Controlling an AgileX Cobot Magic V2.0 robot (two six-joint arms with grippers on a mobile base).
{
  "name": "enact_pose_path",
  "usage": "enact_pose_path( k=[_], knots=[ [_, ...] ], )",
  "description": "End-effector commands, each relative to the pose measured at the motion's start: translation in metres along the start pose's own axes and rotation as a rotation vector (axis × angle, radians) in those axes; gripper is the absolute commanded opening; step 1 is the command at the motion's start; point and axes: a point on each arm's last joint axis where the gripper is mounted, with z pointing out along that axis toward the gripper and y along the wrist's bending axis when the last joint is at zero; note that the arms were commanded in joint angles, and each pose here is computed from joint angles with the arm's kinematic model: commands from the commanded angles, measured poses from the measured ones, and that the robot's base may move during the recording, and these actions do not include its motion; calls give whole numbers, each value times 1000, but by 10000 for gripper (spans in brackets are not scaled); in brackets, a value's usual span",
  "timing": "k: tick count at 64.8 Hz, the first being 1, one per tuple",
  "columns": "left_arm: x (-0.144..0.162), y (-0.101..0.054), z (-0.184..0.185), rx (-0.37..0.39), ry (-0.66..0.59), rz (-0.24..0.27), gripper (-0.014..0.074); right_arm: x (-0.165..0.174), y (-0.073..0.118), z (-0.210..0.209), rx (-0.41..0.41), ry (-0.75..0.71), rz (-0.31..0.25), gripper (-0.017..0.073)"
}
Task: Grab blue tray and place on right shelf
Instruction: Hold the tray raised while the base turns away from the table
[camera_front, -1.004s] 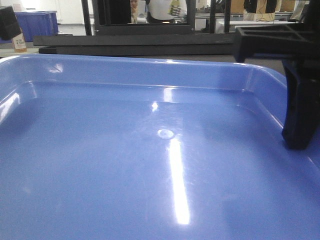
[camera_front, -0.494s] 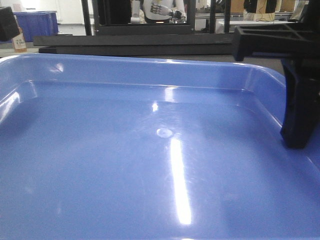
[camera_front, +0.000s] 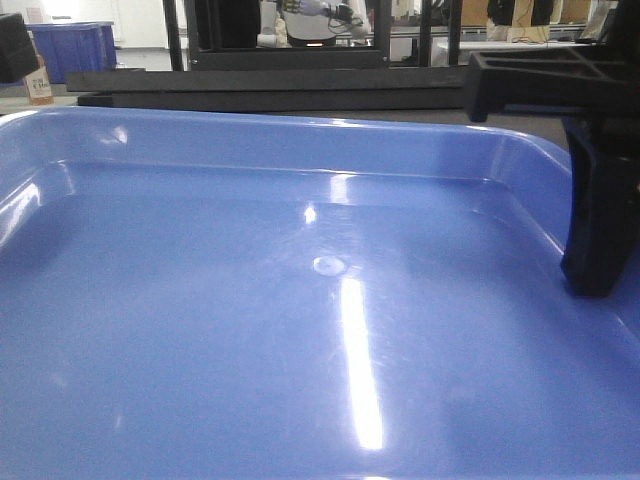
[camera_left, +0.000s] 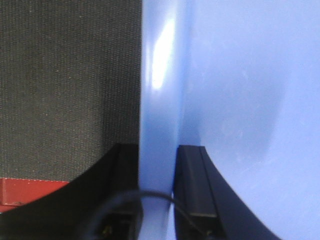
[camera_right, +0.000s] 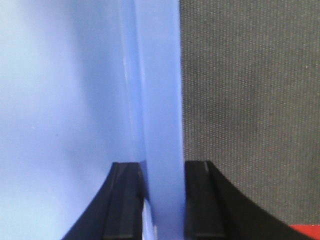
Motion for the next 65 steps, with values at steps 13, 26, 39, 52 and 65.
enact_pose_path(
  k=[13,26,39,52,65],
  knots=[
    [0,1,-12,6,-43,9,18,-6,0,-16,-28,-64,4,213],
    [0,1,-12,6,-43,9,18,-6,0,-16,-28,-64,4,213],
    [0,1,-12,6,-43,9,18,-6,0,-16,-28,-64,4,213],
    [0,1,-12,6,-43,9,18,-6,0,-16,-28,-64,4,213],
    [0,1,-12,6,-43,9,18,-6,0,-16,-28,-64,4,213]
  ],
)
